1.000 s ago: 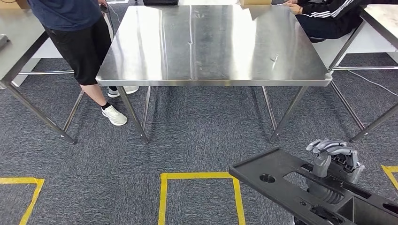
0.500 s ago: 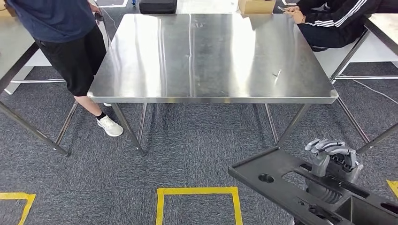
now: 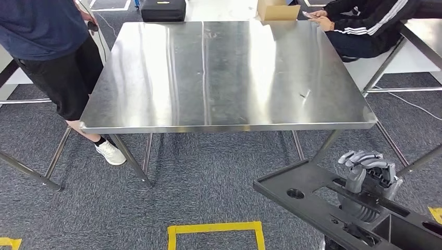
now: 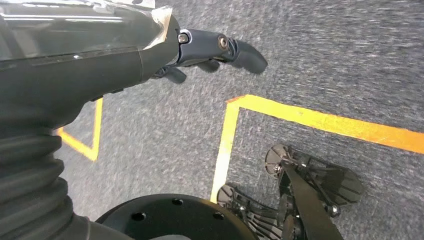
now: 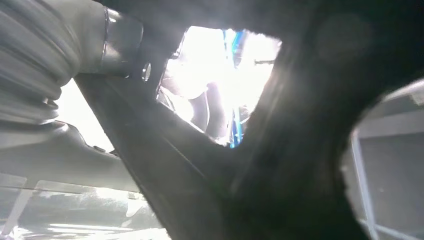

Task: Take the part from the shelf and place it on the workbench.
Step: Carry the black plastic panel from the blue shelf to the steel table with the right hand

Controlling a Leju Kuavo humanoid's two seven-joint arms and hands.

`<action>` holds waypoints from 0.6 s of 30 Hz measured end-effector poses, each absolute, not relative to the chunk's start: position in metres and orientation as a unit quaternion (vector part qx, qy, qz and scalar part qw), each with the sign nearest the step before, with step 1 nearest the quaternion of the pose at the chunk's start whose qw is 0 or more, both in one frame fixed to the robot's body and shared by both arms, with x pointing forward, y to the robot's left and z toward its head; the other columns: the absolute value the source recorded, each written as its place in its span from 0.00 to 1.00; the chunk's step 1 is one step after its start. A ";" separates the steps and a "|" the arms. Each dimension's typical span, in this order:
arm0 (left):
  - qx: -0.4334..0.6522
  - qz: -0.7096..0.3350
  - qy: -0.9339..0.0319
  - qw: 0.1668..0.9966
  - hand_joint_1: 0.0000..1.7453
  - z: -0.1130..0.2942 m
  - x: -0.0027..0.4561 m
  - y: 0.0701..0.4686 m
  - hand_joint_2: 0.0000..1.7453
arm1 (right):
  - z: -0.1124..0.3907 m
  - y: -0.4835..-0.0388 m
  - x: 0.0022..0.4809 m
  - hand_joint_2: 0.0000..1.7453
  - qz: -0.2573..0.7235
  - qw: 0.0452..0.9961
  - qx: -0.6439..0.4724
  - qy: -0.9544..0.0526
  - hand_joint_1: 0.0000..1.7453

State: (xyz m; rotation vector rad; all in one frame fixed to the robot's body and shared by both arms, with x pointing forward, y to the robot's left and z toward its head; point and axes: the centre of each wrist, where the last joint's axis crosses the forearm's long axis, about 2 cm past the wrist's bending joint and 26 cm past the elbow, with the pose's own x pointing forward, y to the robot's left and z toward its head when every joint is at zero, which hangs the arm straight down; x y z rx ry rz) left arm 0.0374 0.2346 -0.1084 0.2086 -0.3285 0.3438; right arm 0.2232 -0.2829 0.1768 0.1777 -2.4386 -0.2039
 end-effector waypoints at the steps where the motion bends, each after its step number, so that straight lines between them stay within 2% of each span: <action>1: 0.103 0.170 -0.163 0.966 0.00 -0.108 0.038 0.234 1.00 | 0.177 -0.283 0.223 1.00 -0.078 0.337 0.068 -0.936 1.00; 18: 0.100 0.172 -0.168 0.966 0.00 -0.108 0.040 0.231 1.00 | 0.175 -0.282 0.222 1.00 -0.073 0.341 0.071 -0.935 1.00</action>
